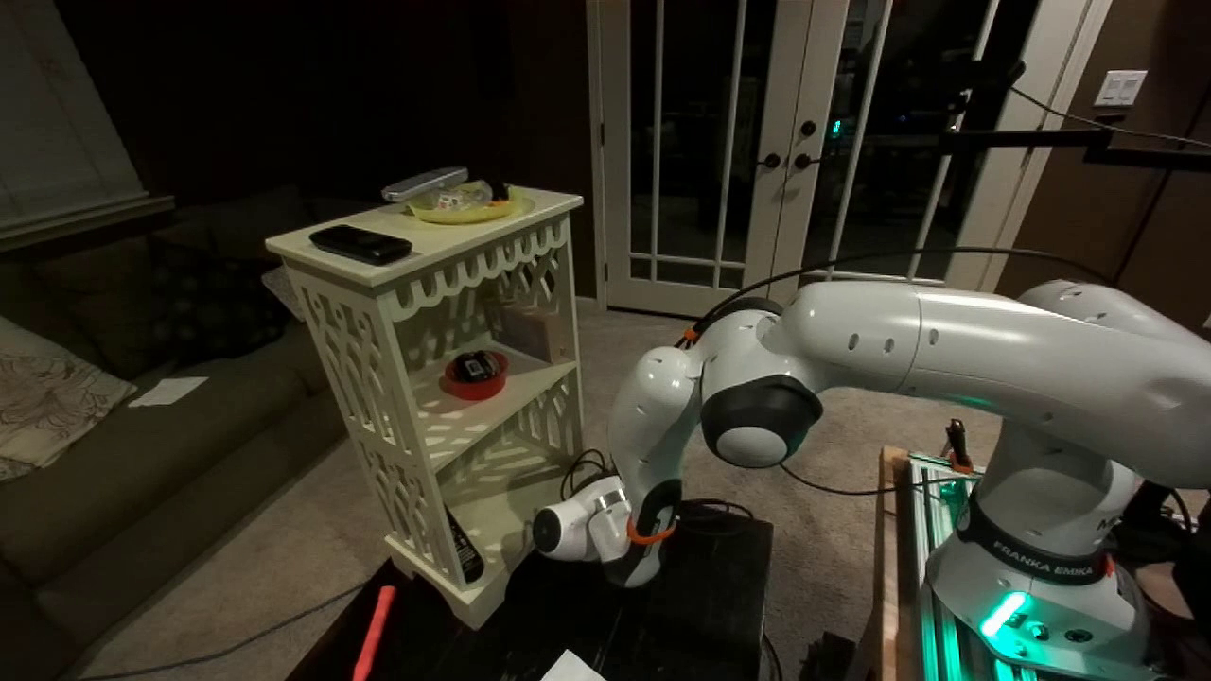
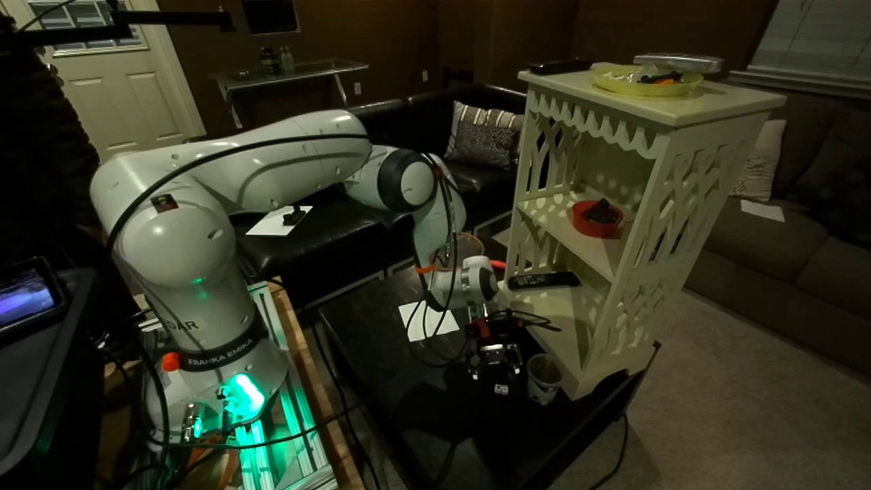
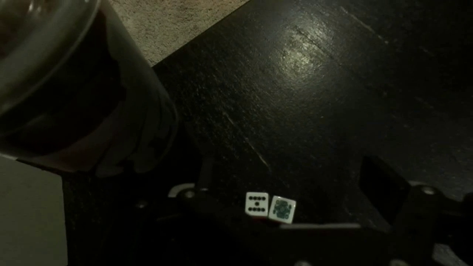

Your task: Put the white object on the white plate on top of the shelf.

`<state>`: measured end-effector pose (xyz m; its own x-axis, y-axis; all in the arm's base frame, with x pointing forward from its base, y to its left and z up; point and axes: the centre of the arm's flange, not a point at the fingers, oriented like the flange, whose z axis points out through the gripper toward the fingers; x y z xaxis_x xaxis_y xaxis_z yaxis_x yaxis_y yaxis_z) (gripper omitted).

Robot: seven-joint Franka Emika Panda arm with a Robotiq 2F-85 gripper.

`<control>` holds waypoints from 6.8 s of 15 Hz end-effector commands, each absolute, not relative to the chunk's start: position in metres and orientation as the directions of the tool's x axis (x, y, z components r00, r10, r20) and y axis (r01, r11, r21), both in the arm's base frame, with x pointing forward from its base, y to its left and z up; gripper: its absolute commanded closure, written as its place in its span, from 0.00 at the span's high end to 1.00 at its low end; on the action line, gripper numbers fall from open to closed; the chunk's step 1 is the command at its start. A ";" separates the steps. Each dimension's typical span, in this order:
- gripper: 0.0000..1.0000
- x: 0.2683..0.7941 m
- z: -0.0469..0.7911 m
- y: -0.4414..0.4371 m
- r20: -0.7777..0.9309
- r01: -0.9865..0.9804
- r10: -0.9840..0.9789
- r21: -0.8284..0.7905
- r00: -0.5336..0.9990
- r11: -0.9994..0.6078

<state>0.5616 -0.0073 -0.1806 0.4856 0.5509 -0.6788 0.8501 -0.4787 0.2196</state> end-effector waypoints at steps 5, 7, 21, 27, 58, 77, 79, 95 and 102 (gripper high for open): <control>1.00 0.580 -0.228 0.008 -0.694 0.835 0.560 0.109 0.453 -0.540; 1.00 0.582 -0.227 0.005 -0.693 0.809 0.552 0.079 0.464 -0.582; 1.00 0.587 -0.199 0.009 -0.634 0.816 0.610 0.060 0.476 -0.574; 1.00 0.605 -0.206 0.008 -0.638 0.810 0.583 0.112 0.502 -0.575; 1.00 0.595 -0.209 -0.032 -0.530 0.792 0.667 0.014 0.523 -0.611; 0.31 0.599 -0.217 -0.037 -0.478 0.725 0.603 0.111 0.638 -0.679; 0.16 0.597 -0.214 -0.037 -0.474 0.722 0.602 0.113 0.642 -0.682; 0.11 0.564 -0.094 -0.085 -0.242 0.912 0.935 -0.258 0.259 -0.319; 0.11 0.536 -0.064 -0.074 -0.085 0.919 0.995 -0.394 -0.059 0.021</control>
